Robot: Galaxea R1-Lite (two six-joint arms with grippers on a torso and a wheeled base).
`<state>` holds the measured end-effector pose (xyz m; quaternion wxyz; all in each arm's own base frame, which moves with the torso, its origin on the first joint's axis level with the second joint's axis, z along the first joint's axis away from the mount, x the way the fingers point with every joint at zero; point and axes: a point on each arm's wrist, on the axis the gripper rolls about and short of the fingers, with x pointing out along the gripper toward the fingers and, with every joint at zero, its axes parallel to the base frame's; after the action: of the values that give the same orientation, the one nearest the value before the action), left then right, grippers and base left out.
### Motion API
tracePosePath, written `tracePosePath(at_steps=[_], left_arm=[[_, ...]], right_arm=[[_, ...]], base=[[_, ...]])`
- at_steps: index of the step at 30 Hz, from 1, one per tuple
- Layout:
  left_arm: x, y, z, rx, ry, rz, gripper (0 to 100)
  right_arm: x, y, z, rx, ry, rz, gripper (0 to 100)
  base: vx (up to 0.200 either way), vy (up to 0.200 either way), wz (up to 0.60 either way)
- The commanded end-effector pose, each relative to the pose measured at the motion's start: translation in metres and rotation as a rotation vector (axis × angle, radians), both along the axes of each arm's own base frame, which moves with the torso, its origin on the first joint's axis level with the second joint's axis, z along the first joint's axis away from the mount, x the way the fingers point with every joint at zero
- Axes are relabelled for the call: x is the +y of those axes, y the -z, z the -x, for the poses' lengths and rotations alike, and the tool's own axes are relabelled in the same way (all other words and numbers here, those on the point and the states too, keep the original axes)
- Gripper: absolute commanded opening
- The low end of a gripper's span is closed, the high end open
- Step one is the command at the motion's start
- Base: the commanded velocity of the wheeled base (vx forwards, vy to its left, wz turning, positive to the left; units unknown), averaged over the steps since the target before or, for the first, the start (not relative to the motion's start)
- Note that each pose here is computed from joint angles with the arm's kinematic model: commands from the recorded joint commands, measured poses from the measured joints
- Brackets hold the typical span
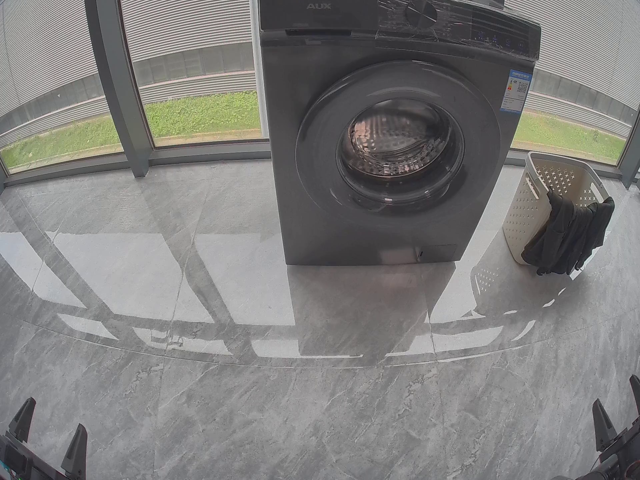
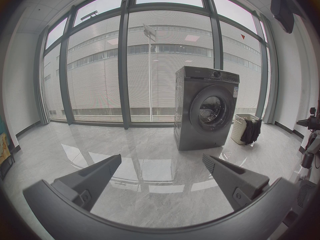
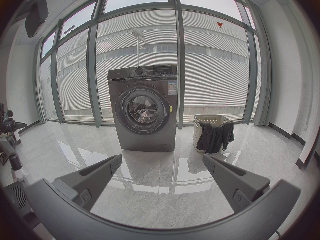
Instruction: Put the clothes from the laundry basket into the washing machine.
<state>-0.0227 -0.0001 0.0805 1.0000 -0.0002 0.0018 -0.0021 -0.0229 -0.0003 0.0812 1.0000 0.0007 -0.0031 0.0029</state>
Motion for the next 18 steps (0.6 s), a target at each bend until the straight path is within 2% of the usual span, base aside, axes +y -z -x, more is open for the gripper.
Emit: tracePosePath(at_steps=[1, 18], left_arm=[[0.0000, 0.0053, 0.0000, 0.001, 0.000, 0.000, 100], [0.0000, 0.0053, 0.0000, 0.001, 0.000, 0.000, 100]], right_arm=[[0.0000, 0.0049, -0.0009, 0.011, 0.000, 0.000, 100], [0.0000, 0.0050, -0.0009, 0.012, -0.002, 0.000, 100]], base=[[0.000, 0.000, 0.00], [0.000, 0.000, 0.00]])
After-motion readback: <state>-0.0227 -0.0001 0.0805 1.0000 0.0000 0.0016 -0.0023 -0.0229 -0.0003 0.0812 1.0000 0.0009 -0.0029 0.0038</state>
